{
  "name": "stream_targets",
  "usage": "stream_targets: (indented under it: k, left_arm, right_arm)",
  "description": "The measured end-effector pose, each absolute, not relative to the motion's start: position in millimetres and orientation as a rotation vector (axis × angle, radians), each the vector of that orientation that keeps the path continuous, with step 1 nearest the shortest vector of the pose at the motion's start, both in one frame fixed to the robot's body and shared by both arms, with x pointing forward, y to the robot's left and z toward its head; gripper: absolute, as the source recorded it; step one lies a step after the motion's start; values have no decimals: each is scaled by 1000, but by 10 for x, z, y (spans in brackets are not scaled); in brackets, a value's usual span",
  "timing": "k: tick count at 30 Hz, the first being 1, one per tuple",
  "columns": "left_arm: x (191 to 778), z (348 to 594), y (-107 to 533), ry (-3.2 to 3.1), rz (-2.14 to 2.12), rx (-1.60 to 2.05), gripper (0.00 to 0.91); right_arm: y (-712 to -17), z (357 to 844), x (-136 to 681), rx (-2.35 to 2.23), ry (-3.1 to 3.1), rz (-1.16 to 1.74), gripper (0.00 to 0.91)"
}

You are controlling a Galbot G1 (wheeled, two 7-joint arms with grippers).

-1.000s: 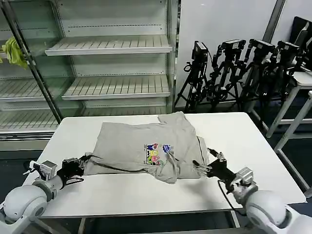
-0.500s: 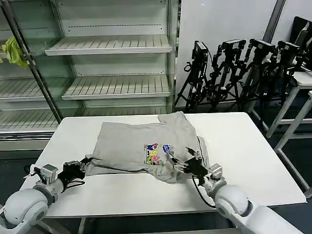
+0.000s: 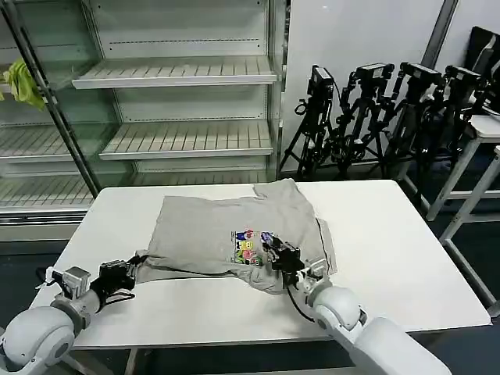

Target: Fold and organize the clothes.

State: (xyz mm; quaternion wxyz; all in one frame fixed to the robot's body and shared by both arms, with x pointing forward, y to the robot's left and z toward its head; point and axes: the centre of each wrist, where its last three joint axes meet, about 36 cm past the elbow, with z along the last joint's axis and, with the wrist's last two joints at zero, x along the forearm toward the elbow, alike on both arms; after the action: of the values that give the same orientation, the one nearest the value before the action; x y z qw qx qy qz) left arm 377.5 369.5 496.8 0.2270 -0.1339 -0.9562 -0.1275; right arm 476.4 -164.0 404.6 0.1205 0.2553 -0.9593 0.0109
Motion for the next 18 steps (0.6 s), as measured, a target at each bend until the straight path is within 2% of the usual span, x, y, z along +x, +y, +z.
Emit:
stream_targets:
  k: [2,5,6,7,9,15,18]
  left_arm:
    - [3770,4966,3701,-2635,-351,-366,50]
    - [3754,4956,3701,-2633,-347,-366,50]
    - [3749,4952,3699,-2633,-346,-367,50]
    - [3745,4946,3699,-2632,-346,-366,50]
    - [3741,4941,3698,-2631,-345,-366,50]
    - [3731,4946,3687,-2632,-346,-371,50]
    - [3722,4946,3686,-2632,-346,-370,50]
  right_arm:
    - [-1653,4046,4765,741,-2800,34,282]
    - [-1701,4048,4762,731,-2798,41,443]
    - [-1724,4052,4757,726,-2797,44,464]
    - [-1743,4055,4752,723,-2796,47,534]
    - [-1774,4065,4737,721,-2796,54,574]
    - [-1829,4097,4698,720,-2796,64,554]
    - [-1835,4104,4684,723,-2796,68,453]
